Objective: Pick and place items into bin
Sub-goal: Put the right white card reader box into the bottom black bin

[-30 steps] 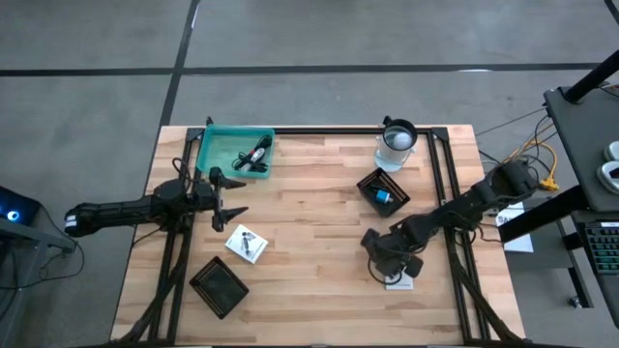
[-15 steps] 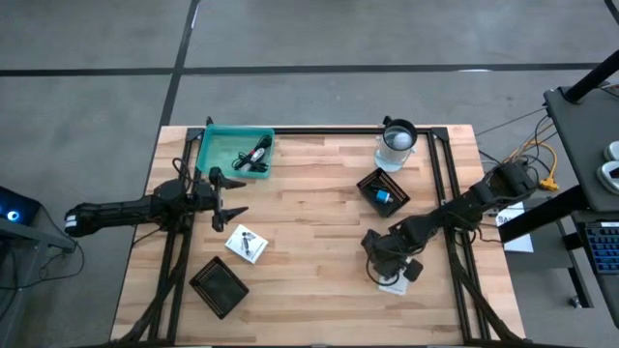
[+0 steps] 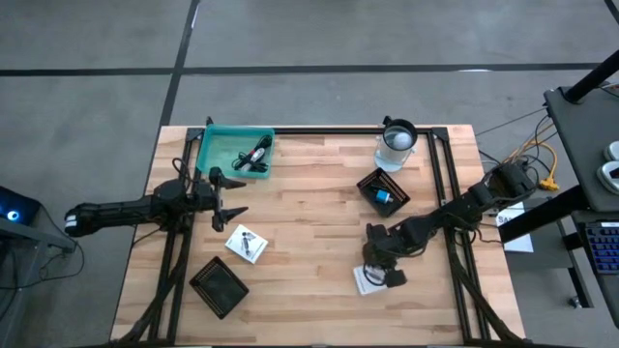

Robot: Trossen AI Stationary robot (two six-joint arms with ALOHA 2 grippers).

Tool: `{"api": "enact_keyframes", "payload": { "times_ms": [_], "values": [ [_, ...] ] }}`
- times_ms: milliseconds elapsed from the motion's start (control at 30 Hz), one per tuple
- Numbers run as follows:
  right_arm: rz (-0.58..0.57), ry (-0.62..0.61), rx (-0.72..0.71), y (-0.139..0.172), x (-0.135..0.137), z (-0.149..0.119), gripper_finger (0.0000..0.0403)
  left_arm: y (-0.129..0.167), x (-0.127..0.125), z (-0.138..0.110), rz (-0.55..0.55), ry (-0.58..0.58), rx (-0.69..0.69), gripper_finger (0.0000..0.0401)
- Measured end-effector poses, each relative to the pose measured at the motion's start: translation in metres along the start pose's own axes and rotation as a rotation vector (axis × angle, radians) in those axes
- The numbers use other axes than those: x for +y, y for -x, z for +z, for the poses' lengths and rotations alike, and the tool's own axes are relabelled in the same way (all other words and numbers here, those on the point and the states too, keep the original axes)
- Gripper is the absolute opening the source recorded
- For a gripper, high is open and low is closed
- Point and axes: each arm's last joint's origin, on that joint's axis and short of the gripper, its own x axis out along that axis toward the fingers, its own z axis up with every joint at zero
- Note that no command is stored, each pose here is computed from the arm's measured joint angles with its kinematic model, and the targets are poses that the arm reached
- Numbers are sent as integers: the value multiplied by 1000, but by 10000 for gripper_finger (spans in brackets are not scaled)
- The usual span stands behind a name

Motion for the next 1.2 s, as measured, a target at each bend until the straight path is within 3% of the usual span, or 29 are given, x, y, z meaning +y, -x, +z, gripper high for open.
{"api": "enact_keyframes", "payload": {
  "times_ms": [300, 567, 867, 1200],
  "values": [
    [-329, -190, -90, 0, -11, -1, 11, 0, 0, 0, 0, 0, 2, 338],
    [-312, -146, -263, 8, -7, 14, 11, 0, 0, 0, 0, 0, 4, 338],
    [-548, -199, -621, 66, 2, 9, 11, 0, 0, 0, 0, 0, 3, 338],
    [-570, -19, -1092, 71, 1, -30, 11, 0, 0, 0, 0, 0, 1, 338]
  ]
}}
